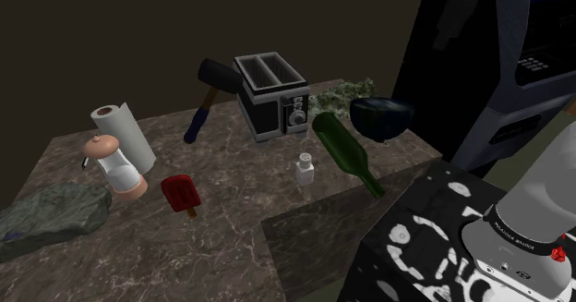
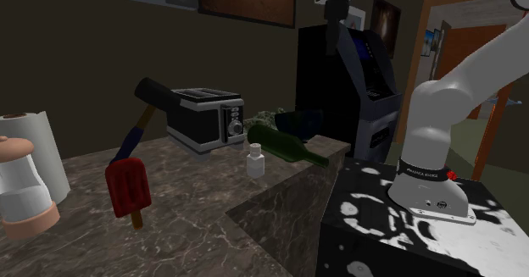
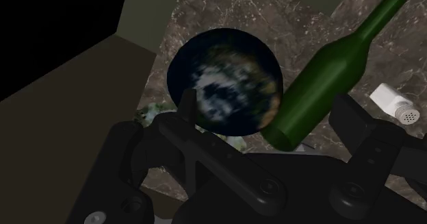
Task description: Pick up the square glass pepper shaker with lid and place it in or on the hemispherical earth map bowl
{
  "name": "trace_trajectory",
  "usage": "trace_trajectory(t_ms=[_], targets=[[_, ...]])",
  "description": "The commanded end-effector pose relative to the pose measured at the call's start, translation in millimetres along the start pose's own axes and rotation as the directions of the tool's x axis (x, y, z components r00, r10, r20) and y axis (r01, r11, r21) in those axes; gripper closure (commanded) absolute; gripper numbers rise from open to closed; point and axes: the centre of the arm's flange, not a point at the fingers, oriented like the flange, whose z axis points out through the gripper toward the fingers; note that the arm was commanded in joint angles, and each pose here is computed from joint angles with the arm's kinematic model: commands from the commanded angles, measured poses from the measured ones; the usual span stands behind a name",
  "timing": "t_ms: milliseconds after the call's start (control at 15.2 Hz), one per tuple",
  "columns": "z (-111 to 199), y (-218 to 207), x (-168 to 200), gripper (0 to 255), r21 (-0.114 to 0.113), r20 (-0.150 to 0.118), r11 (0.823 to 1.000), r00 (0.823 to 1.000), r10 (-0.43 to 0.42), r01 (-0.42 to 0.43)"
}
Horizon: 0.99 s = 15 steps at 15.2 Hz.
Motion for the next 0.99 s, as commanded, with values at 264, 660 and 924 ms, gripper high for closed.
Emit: trace_trajectory(t_ms=[264, 660, 924], targets=[[29, -41, 18, 0, -0.002, -0.002, 1.0, 1.0, -0.004, 0.004], [72, -102, 45, 0, -0.004, -0.005, 1.0, 1.0, -0.01, 0.01], [100, -143, 62, 0, -0.006, -0.007, 1.0, 1.0, -0.014, 0.014]])
